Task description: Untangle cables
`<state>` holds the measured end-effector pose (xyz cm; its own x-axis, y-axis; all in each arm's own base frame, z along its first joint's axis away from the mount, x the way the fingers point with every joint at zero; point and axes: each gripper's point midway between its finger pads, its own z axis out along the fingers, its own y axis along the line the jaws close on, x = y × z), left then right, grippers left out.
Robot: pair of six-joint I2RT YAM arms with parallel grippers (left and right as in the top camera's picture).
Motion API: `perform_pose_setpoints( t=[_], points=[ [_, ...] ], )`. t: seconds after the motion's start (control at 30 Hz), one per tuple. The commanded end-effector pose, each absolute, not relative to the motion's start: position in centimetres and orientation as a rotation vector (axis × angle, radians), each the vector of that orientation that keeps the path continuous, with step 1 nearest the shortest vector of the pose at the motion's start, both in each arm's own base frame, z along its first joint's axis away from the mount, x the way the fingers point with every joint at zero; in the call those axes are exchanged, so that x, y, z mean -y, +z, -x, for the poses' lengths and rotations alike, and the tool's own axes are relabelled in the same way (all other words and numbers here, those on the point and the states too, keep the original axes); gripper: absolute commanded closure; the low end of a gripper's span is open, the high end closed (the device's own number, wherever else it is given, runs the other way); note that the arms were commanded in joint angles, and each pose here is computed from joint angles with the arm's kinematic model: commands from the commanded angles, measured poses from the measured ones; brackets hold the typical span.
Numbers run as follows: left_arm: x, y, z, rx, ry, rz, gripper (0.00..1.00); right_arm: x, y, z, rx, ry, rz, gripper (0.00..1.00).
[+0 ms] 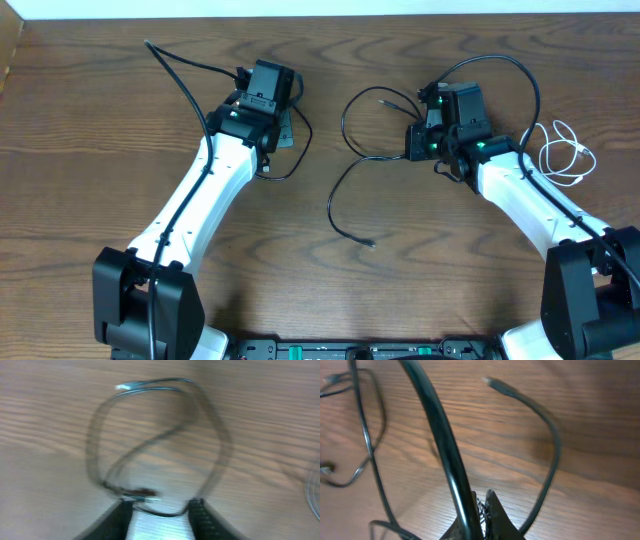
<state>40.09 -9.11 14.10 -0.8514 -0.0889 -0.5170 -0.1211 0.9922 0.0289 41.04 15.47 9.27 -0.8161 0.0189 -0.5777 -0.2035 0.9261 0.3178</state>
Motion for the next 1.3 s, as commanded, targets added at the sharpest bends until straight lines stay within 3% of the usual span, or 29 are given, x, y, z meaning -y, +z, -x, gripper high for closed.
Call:
perform_pose_setpoints(
  t=[0.0,0.1,0.27,0.47,0.93,1.03,1.07,1.1,1.13,1.17,1.27],
  points=[
    [15.9,14.5,-39.0,-2.62,-0.361,-0.265,0.42,-18.5,10.7,-40.2,-2.432,0.724,0.262,0.99],
    [19.7,15.8,-37.8,-2.559,-0.65,-0.448,0.29,-20.5,12.2,-39.4,-2.373,0.913,0.341,0.99],
    [20.3,15.2,-38.3,-2.549,-0.67,-0.456,0.14,-22.4,14.6,-38.1,-2.276,1.141,0.445,0.99],
    [18.7,11.8,-40.1,-2.633,-0.524,-0.297,0.12,-23.5,16.6,-36.9,-2.192,1.27,0.532,0.99],
    [19.7,7.3,-43.1,-2.638,-0.556,-0.179,0.12,-24.2,19.2,-35.3,-2.086,1.355,0.648,0.99],
    [18.5,5.4,-43.4,-2.681,-0.467,-0.092,0.26,-24.0,19.2,-35.4,-2.085,1.35,0.648,0.99],
    [17.9,4.8,-43.6,-2.688,-0.419,-0.076,0.4,-23.9,19.1,-35.5,-2.087,1.344,0.644,0.99],
    [17.4,4.5,-43.8,-2.692,-0.378,-0.064,0.61,-23.8,19.1,-35.6,-2.089,1.34,0.641,0.99],
    [16.7,4.3,-43.9,-2.692,-0.32,-0.037,0.73,-23.7,19.0,-35.6,-2.093,1.34,0.636,0.99],
    [15.8,4.1,-44.0,-2.693,-0.26,-0.003,0.8,-23.6,19.0,-35.7,-2.096,1.339,0.631,0.99],
    [13.5,4.3,-44.2,-2.68,-0.092,0.061,0.87,-23.0,18.9,-35.9,-2.107,1.332,0.608,0.99]
  ],
)
